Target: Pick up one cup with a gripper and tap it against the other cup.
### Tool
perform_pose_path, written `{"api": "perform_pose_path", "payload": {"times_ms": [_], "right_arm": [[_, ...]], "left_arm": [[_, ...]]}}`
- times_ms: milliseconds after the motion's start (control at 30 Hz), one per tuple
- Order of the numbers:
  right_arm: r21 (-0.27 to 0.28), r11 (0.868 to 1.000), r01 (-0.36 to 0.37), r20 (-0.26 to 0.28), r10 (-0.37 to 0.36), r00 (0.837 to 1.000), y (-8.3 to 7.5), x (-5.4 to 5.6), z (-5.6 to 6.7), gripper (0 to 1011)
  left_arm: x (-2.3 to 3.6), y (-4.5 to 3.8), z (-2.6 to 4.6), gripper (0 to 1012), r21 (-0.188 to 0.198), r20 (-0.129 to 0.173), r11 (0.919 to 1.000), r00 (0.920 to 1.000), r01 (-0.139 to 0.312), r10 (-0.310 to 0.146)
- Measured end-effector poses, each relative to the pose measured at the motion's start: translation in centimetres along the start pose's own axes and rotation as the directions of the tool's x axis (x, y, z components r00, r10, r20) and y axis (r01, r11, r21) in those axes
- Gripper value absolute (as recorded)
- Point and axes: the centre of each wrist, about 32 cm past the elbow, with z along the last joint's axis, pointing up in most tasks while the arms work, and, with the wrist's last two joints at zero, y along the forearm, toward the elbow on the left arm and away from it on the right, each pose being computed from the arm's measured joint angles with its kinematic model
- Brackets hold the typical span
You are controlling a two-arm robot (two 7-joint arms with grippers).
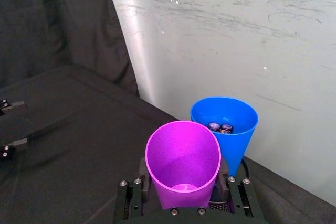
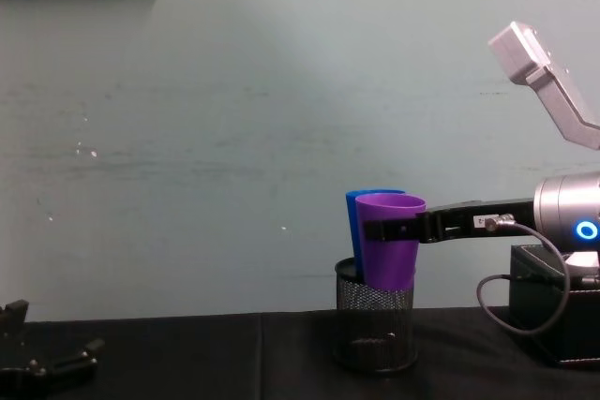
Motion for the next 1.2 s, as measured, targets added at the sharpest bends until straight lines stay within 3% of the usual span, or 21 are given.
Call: {"api": "perform_pose_path", "payload": {"times_ms": [1200], "right_arm": [[0.0,1.0,0.0,0.0,0.0,1.0,0.0,0.0,0.0,726]], "left_arm": [[0.0,0.0,0.0,1000,0.0,0.0,1.0,1.0,0.0,0.0]]}}
